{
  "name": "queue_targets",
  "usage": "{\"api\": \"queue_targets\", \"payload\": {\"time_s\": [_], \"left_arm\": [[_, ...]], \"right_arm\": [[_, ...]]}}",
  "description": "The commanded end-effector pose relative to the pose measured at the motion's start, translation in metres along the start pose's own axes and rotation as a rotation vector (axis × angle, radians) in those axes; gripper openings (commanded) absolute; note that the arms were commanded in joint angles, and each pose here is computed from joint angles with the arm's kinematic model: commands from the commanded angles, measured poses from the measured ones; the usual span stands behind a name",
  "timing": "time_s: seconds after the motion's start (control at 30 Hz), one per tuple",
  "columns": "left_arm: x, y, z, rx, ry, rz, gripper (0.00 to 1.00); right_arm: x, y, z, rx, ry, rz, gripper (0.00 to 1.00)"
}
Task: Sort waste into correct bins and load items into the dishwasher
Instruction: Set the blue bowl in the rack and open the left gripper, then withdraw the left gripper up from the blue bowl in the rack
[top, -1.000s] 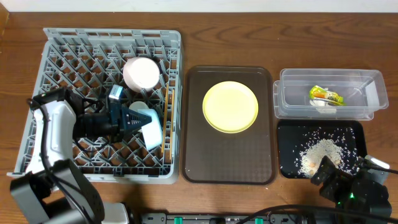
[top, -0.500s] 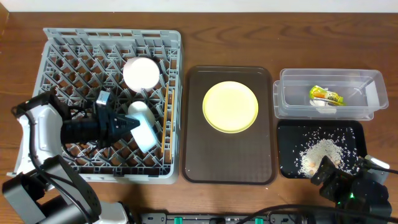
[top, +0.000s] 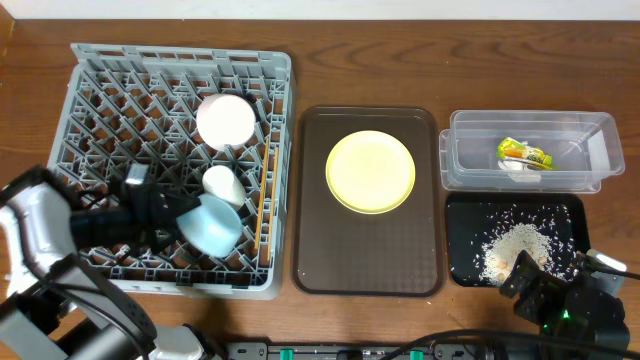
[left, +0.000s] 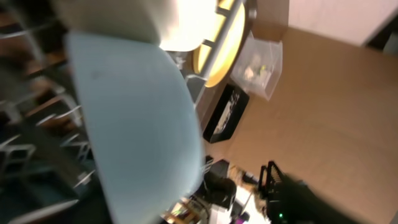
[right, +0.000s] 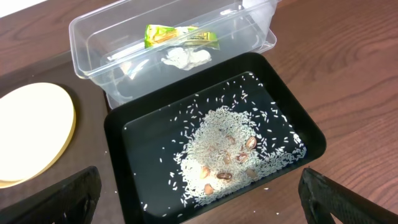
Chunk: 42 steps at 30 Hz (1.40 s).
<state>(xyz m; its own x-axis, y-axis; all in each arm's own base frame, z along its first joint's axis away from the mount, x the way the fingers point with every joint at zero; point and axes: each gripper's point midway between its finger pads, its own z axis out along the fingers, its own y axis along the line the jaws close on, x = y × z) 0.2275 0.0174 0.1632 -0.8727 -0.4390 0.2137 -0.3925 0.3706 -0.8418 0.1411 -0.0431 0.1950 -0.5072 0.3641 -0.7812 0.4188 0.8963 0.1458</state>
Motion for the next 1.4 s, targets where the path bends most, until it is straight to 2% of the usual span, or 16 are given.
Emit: {"api": "queue_targets", "payload": {"time_s": [0.0,0.17,0.37,0.53,0.6,0.77,0.8,0.83,0.87,0.93,1.13,1.37], "left_arm": [[0.004,0.012,-0.012,-0.019,-0.015,-0.05,0.98],[-0.001,0.006,-0.022,0.032,-0.08,-0.102,0.98],[0.002,-0.012,-0.032,0.008,-0.167,-0.027,0.99],[0.021,-0.038,-0.035,-0.062,-0.273,0.132,0.99],[0.032,-0.051,-0.033,-0.087,-0.311,0.239,0.99],[0.059,-0.09,-0.025,-0.01,-0.354,0.385,0.99],[0.063,-0.093,-0.023,-0.007,-0.349,0.406,0.88],[0.066,-0.094,-0.021,-0.015,-0.344,0.424,0.54],[0.069,-0.093,-0.019,-0.034,-0.337,0.436,0.3],[0.072,-0.085,-0.017,-0.097,-0.325,0.443,0.1],[0.06,-0.04,-0.022,-0.326,-0.343,0.267,0.08],[0.061,-0.015,-0.004,-0.321,-0.288,0.216,0.08]], "right_arm": [[-0.001,-0.001,-0.001,0.007,-0.005,0.01,0.99],[-0.001,-0.001,-0.001,0.007,-0.005,0.01,0.99],[-0.001,-0.001,-0.001,0.007,-0.005,0.01,0.99],[-0.001,-0.001,-0.001,0.007,-0.005,0.01,0.99],[-0.001,-0.001,-0.001,0.007,-0.005,0.01,0.99],[-0.001,-0.001,-0.001,0.007,-0.005,0.01,0.99],[-0.001,-0.001,-0.001,0.007,-0.005,0.01,0.99],[-0.001,-0.001,-0.001,0.007,-0.005,0.01,0.99],[-0.001,-0.001,-0.001,0.007,-0.005,0.01,0.99],[-0.001,-0.001,-0.001,0.007,-0.005,0.01,0.99],[-0.001,-0.001,-0.001,0.007,-0.005,0.01,0.99],[-0.001,-0.001,-0.001,0.007,-0.005,0.009,0.99]]}}
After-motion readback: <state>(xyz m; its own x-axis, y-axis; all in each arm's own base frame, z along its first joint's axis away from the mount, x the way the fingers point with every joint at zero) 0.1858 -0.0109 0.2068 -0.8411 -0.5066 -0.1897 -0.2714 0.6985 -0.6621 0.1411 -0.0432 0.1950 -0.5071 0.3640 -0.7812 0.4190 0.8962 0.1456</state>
